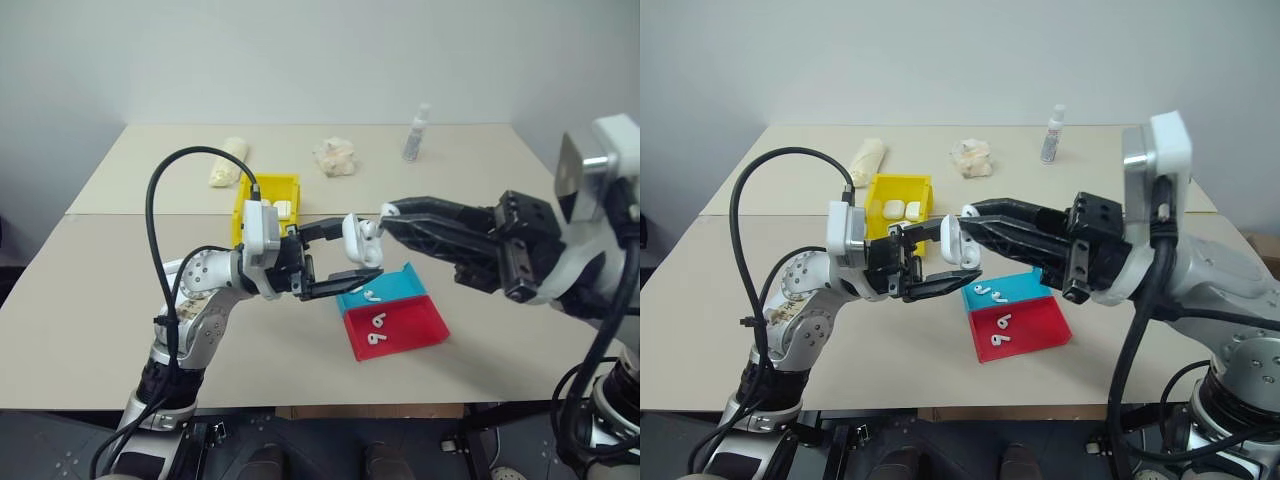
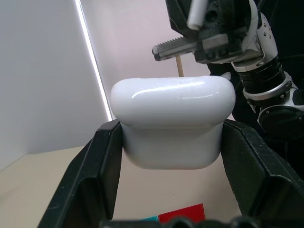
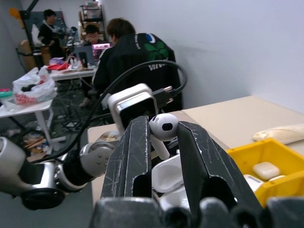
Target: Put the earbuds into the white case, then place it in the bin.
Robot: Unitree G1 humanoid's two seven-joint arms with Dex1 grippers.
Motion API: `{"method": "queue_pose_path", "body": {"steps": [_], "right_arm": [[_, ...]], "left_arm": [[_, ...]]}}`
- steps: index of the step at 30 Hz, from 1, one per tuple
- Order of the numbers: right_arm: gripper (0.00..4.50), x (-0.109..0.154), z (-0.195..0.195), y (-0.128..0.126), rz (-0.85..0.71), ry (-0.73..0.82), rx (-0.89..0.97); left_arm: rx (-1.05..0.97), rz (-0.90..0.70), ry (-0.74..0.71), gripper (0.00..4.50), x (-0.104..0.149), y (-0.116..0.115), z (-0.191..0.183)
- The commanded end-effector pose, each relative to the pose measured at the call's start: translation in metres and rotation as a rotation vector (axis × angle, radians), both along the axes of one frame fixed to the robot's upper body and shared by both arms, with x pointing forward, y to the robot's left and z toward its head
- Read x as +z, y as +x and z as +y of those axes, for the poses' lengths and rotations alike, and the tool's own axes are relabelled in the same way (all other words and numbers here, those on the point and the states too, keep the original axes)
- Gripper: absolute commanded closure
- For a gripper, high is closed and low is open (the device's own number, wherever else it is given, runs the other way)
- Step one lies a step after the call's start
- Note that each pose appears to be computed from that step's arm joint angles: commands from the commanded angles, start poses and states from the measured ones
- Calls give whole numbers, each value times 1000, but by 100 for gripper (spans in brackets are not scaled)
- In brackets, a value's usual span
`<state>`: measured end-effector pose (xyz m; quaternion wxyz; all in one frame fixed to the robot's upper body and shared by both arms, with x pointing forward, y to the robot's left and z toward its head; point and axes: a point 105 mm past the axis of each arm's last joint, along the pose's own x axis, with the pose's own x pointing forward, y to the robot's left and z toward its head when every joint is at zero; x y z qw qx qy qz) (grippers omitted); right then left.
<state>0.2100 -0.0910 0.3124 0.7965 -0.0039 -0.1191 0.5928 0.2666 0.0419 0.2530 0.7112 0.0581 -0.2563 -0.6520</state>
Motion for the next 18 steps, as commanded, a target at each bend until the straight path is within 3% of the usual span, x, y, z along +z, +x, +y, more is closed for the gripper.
{"method": "queue_pose_path", "body": {"steps": [1,18], "right_arm": [[367,4,2,-5,-32,19,10],[367,-18,1,5,-9,-22,-34]], "left_arm": [[-3,-49,-24,172,10,-6,0],[9,-58,-20,172,8,-7,2]]}}
